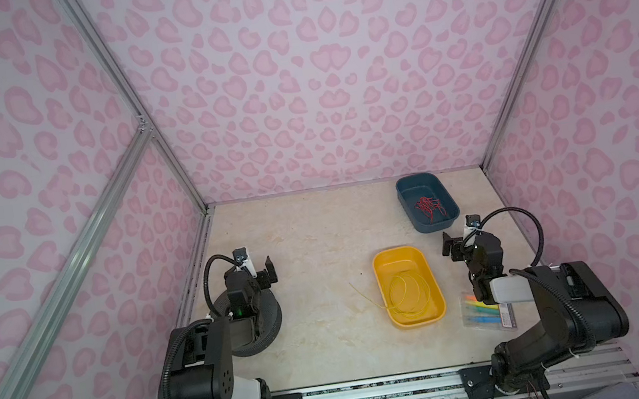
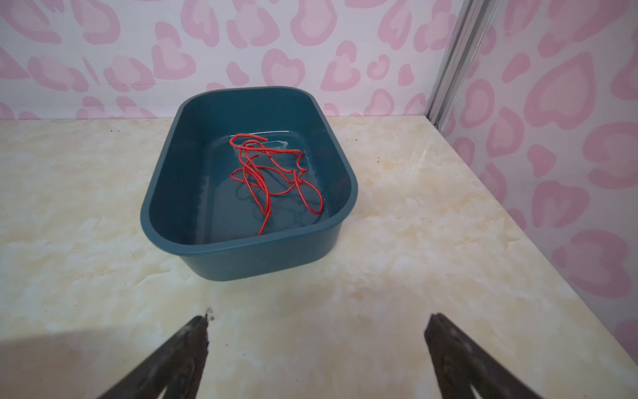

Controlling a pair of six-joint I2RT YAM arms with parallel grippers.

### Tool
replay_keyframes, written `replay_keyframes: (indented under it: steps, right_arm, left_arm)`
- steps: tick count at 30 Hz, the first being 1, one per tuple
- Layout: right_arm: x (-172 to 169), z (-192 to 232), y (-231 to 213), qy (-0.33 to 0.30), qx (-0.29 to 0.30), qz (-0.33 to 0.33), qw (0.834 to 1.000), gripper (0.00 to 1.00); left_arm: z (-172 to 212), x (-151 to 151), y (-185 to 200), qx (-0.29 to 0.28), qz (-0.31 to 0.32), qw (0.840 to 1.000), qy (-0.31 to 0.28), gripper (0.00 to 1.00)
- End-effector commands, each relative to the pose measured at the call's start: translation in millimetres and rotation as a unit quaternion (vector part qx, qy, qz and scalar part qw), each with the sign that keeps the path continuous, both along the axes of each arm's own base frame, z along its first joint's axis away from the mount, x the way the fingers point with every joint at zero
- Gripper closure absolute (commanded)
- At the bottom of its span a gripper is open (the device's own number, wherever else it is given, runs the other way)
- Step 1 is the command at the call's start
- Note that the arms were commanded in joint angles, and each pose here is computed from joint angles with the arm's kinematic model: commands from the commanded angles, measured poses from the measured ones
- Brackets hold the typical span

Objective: Wrap the cables

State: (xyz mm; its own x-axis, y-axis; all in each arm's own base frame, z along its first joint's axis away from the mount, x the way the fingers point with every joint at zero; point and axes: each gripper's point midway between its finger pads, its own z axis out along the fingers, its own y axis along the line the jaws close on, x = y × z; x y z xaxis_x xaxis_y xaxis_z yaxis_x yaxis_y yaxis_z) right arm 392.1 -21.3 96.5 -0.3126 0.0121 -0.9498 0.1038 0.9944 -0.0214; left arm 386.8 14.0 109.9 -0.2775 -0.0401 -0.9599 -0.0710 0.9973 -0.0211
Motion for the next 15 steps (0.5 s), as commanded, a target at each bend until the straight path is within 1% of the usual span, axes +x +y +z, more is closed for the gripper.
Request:
replay_keyframes:
  steps: [1,15]
  right_arm:
    - [0.6,0.7,2.4,-0.002,-0.003,0.001,1.0,0.0]
    - [-0.1,0.6,1.4,0.0,-0.007,-0.007,1.0,0.0]
  left_arm:
    - [5.8,2.5,-0.8,-0.001,-0.003,1.0,-0.011,0.02]
    - [5.4,2.1,-0.6,-0.002,-0.002,1.0,-0.011,0.02]
